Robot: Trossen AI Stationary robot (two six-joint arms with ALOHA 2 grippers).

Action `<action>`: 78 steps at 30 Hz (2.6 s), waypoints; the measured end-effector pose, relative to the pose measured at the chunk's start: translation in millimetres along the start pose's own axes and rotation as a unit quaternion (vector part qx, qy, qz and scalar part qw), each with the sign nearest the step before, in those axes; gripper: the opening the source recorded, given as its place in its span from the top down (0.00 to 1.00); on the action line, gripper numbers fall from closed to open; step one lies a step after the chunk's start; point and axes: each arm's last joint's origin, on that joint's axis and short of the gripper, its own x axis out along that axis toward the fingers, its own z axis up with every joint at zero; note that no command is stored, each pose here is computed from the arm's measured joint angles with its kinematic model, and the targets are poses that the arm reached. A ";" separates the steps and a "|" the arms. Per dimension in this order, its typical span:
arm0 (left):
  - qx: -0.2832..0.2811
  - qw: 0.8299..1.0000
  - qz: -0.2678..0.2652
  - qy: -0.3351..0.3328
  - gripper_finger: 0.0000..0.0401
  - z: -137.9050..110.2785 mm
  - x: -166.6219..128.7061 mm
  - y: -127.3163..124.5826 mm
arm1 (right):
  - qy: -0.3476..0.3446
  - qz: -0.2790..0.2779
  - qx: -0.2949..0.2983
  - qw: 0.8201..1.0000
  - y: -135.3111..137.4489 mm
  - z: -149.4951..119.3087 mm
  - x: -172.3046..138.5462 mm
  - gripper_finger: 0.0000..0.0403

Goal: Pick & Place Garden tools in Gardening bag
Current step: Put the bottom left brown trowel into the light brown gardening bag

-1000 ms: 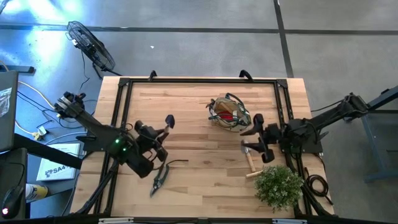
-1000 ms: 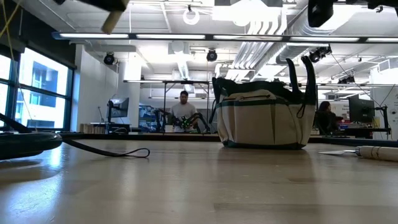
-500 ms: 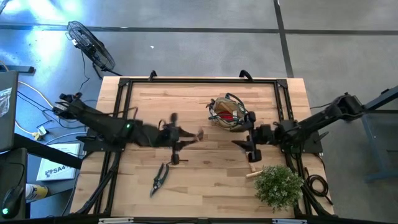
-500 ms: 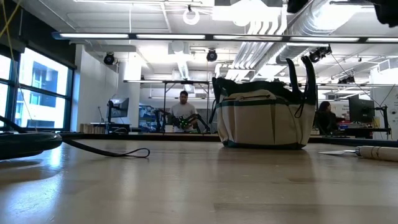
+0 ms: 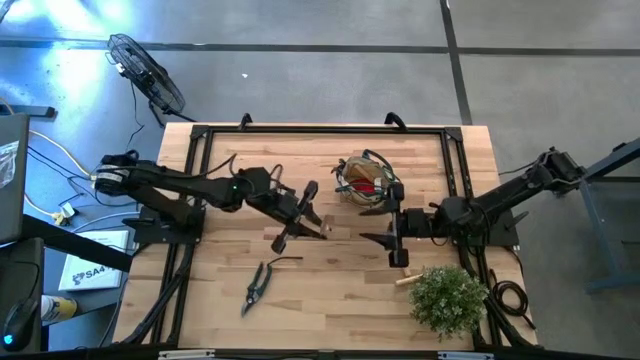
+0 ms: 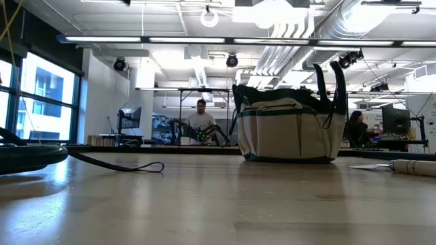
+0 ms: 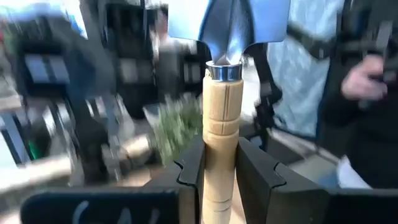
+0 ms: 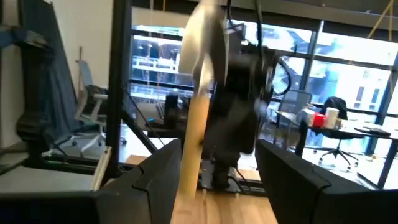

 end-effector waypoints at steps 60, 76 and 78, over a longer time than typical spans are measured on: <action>0.008 0.999 0.033 0.014 0.86 -35.5 16.9 24.1 | 0.083 0.015 0.125 0.988 -24.9 -40.2 39.6 0.43; -0.002 0.999 0.032 0.026 0.86 -50.1 23.6 27.0 | 0.076 0.036 0.136 0.987 -26.3 -38.0 46.1 0.43; -0.001 0.999 0.032 0.024 0.86 -49.6 23.6 27.0 | 0.080 0.036 0.135 0.987 -26.3 -39.0 46.1 0.43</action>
